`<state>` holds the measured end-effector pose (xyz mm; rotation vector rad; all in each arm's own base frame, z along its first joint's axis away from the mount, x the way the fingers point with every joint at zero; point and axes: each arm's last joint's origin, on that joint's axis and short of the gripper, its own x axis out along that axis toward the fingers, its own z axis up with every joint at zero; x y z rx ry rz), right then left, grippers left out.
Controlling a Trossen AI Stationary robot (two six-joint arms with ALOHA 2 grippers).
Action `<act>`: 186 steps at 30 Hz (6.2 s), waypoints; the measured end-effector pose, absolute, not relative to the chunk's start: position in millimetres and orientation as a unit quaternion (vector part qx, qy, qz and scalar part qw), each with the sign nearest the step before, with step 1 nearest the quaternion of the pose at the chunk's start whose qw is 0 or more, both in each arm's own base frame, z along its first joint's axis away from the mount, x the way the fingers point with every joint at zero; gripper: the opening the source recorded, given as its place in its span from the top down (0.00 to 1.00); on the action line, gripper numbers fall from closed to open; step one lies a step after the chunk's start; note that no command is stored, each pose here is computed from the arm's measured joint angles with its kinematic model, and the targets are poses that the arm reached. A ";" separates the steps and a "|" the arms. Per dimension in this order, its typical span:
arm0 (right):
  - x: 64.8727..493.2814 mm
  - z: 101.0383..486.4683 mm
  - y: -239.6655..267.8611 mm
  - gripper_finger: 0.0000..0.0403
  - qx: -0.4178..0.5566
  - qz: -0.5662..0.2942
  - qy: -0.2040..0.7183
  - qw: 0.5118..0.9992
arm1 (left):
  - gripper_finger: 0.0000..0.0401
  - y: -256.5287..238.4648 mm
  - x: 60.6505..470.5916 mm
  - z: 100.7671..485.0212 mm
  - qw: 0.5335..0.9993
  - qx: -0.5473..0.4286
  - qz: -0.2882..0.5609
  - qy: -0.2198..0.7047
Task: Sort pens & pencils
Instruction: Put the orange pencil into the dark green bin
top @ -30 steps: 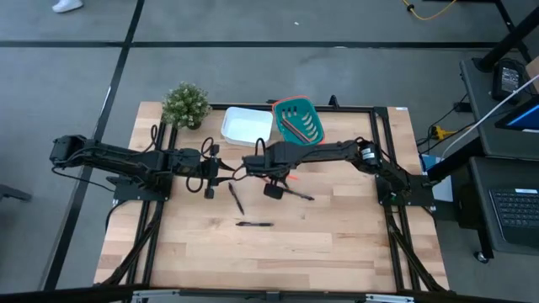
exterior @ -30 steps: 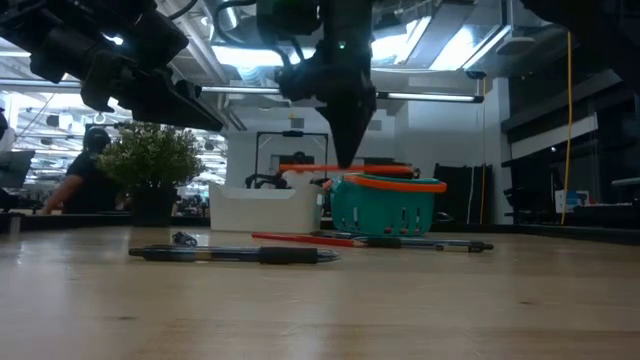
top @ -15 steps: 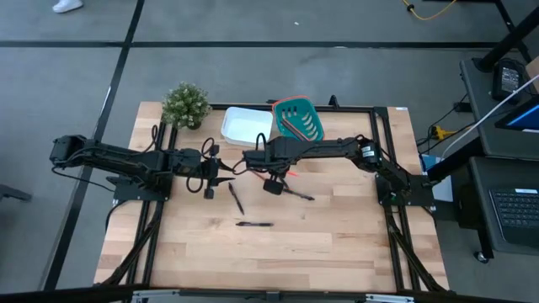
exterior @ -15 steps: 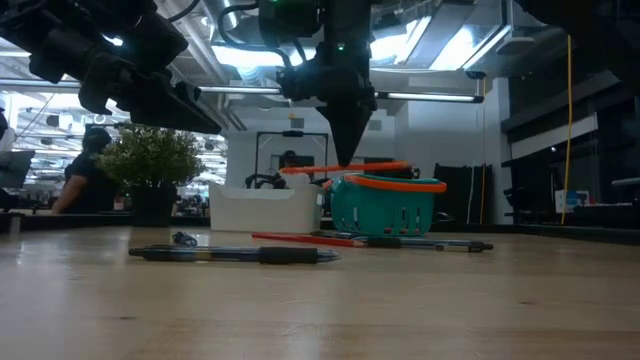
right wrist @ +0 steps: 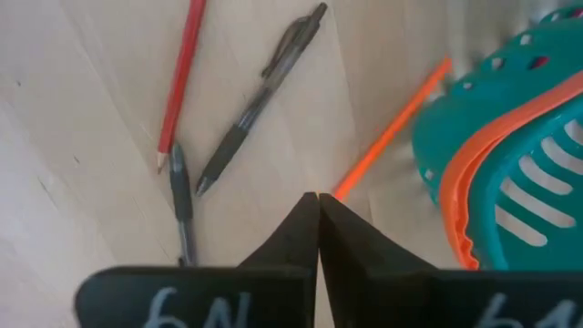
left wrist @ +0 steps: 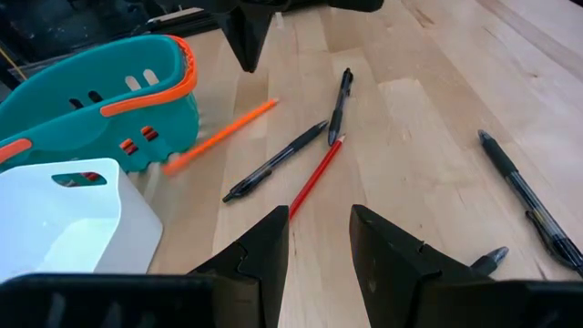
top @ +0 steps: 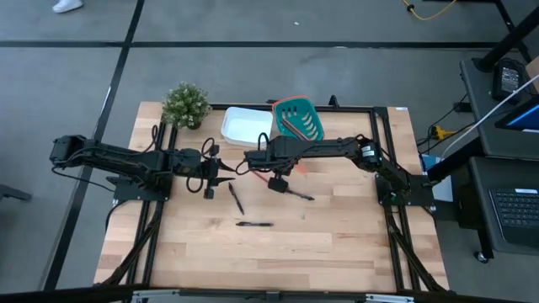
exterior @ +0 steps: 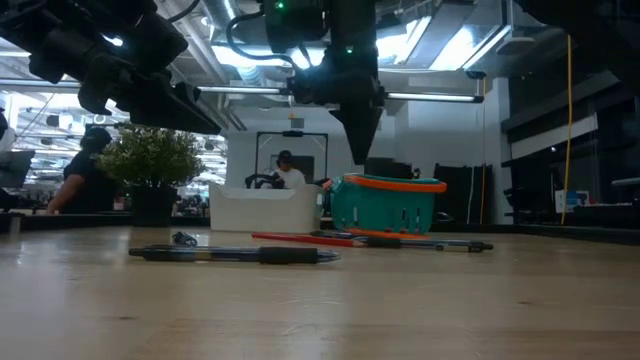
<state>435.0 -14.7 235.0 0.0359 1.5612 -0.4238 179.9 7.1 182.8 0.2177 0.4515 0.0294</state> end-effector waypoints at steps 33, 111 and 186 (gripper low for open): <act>350.5 202.7 -38.3 0.86 0.049 -0.298 0.654 0.693 | 0.72 7.0 177.2 177.5 0.963 0.093 0.015 0.253; 313.1 122.9 -56.9 0.59 0.200 -0.307 0.478 0.798 | 0.72 7.1 178.3 179.7 0.966 0.095 0.015 0.240; 279.6 129.4 40.2 0.99 0.214 -0.279 0.596 0.722 | 0.72 7.1 178.3 179.6 0.966 0.091 0.016 0.241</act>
